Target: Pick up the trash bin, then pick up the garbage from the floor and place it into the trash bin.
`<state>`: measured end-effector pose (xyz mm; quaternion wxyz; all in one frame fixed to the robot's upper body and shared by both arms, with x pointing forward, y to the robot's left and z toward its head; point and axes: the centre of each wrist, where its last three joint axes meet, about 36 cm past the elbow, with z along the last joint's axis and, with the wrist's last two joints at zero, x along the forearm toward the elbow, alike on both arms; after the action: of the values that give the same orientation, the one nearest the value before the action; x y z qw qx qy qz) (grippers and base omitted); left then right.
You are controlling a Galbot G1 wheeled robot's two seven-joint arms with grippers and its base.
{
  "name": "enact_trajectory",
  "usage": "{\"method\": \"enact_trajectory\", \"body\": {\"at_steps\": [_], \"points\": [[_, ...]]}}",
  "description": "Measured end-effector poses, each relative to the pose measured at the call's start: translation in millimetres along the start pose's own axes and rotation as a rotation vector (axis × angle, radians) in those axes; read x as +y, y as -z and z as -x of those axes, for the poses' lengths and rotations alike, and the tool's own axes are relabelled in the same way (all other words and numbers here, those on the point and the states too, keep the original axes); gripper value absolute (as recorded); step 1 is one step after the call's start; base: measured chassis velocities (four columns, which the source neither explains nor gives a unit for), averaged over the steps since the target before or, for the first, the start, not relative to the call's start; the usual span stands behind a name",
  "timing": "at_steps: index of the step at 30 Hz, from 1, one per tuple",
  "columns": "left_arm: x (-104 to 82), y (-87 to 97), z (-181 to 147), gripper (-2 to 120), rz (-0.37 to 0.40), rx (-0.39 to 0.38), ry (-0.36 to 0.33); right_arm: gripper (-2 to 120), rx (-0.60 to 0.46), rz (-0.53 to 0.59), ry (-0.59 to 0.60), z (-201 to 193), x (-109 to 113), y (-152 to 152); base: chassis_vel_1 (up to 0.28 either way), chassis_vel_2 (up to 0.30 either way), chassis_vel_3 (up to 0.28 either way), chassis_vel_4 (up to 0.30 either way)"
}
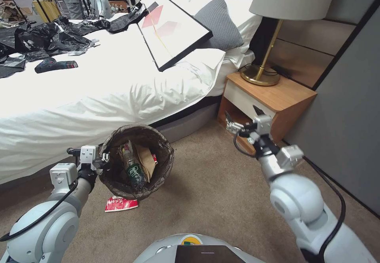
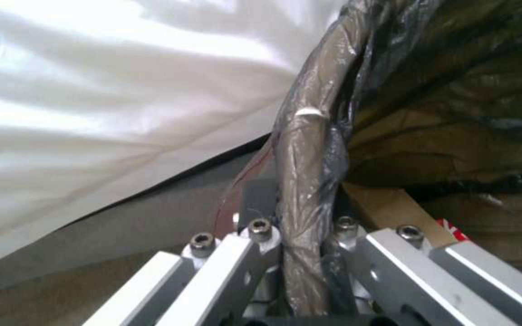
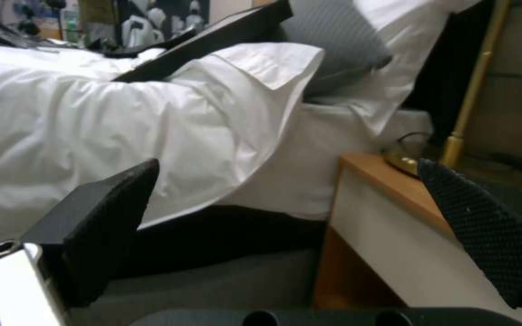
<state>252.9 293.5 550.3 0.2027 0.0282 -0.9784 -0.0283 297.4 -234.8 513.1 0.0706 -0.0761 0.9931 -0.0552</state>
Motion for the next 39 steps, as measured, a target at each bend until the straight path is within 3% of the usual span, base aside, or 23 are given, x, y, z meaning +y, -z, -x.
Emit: {"method": "enact_trajectory", "body": {"at_steps": [9, 39], "points": [[2.3, -3.5, -2.3, 0, 0.006, 0.024, 0.009, 100, -0.029, -0.016, -0.119, -45.0, 19.5, -40.7, 0.0, 0.0, 0.0, 0.0], [3.3, -9.9, -5.5, 0, 0.005, 0.049, 0.016, 100, -0.004, -0.011, -0.104, -51.2, -3.2, -36.7, 0.028, 0.028, 0.029, 0.031]]}}
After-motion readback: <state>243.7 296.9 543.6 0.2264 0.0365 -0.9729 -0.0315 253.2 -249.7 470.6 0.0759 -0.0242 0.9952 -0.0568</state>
